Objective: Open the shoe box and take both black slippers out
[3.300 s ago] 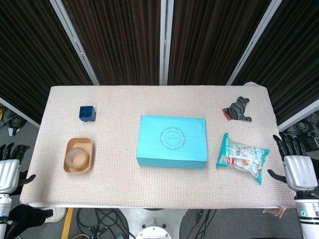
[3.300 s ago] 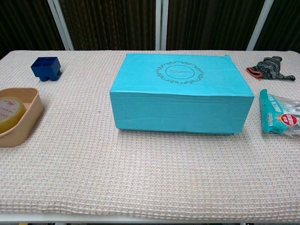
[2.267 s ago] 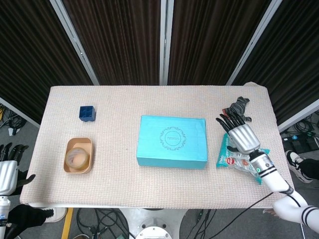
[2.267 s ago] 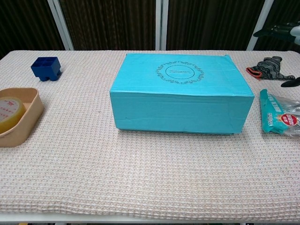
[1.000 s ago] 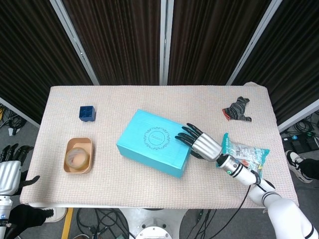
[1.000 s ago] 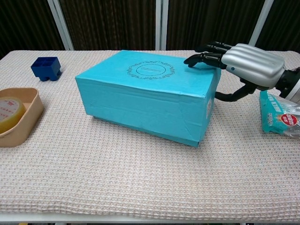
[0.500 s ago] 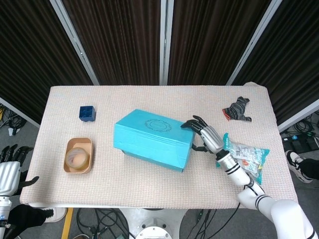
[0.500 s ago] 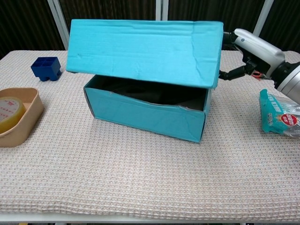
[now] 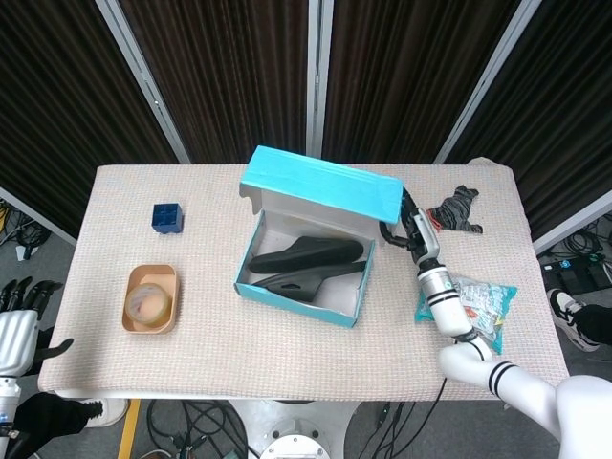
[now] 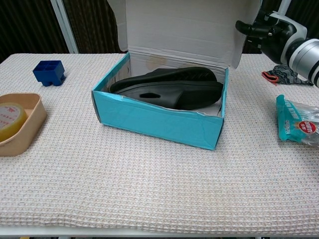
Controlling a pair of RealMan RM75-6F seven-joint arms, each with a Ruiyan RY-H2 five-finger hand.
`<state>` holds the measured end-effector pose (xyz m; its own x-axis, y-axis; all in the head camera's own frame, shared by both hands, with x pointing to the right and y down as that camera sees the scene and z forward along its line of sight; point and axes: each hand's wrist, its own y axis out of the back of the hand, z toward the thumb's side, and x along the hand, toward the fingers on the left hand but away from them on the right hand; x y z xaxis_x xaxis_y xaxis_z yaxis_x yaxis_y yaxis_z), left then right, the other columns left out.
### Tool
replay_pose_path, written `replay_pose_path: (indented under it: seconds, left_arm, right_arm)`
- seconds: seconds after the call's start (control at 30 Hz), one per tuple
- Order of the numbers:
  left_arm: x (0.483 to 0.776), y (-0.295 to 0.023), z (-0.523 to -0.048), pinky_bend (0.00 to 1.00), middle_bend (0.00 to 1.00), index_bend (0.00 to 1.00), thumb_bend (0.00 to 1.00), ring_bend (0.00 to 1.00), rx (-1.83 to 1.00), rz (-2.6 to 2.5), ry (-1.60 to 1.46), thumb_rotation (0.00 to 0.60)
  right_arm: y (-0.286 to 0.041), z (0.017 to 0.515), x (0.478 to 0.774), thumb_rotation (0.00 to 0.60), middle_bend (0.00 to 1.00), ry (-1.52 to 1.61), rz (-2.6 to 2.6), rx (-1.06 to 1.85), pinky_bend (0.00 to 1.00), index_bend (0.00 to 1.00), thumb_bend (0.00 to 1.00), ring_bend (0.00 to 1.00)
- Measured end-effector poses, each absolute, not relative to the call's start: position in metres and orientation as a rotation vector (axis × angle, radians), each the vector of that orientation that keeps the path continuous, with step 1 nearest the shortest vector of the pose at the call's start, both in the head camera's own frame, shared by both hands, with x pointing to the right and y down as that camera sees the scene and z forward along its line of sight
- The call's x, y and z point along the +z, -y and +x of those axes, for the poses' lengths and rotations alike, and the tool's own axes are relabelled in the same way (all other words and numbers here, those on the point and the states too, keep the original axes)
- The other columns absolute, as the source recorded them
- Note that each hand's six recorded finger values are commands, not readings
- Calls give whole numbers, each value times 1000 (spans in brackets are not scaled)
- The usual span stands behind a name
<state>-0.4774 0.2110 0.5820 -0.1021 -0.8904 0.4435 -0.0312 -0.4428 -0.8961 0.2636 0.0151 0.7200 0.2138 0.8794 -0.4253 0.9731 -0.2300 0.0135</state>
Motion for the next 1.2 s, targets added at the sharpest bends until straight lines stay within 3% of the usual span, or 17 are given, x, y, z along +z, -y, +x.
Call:
replay_pose_path:
  seconds: [0.23, 0.57, 0.7, 0.83, 1.2]
  left_arm:
    - [577, -208, -480, 52, 155, 172, 0, 54, -1617, -1470, -1044, 600]
    - [573, -201, -473, 52, 155, 173, 0, 54, -1600, -1465, -1023, 600]
    - [572, -201, -469, 52, 155, 173, 0, 54, -1591, -1473, -1020, 600]
    - [570, -205, -472, 52, 156, 172, 0, 54, -1601, -1467, -1027, 600]
    - [574, -215, -483, 52, 155, 172, 0, 54, -1633, -1472, -1055, 600]
  right_arm:
    - [7, 301, 707, 600, 0, -1998, 2193, -560, 0, 0, 407, 0]
    - [8, 327, 632, 600, 0, -2173, 2797, -830, 0, 0, 402, 0]
    - [-6, 313, 617, 600, 9, -1992, 3056, -952, 0, 0, 308, 0]
    - [-26, 284, 622, 600, 43, -1720, 3198, -1011, 0, 0, 131, 0]
    - [-71, 191, 676, 600, 70, -863, 3505, -1438, 0, 0, 52, 0]
